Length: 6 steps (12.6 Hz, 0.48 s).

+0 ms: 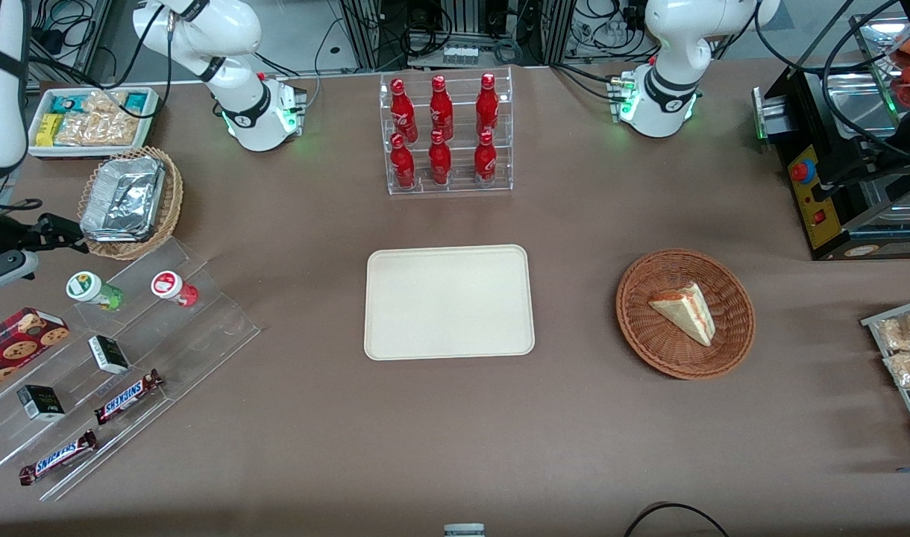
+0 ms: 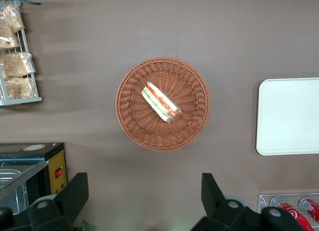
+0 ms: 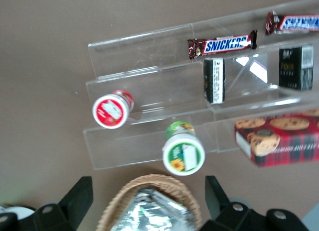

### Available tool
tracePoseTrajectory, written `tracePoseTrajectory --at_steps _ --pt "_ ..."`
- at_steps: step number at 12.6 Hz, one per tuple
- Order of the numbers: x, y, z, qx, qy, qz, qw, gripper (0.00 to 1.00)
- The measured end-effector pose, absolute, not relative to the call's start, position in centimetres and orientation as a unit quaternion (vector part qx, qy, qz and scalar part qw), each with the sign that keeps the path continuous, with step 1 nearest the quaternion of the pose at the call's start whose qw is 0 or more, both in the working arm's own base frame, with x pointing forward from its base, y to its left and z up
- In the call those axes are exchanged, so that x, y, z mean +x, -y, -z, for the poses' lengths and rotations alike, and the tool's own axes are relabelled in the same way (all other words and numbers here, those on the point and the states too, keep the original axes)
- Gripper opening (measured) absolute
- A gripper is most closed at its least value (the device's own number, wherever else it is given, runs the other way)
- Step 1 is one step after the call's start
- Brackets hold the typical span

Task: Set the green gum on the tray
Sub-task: 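Close the right gripper around the green-lidded gum bottle and lift it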

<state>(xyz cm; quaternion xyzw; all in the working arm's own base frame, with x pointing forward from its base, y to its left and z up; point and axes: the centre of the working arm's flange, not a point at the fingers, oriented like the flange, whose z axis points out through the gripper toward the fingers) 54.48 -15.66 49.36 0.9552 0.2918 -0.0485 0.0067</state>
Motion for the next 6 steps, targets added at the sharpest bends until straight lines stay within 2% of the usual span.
tracePoseTrajectory --at_steps 6 --pt "55.7 18.8 -45.1 0.918 -0.394 0.036 -0.013 1.00"
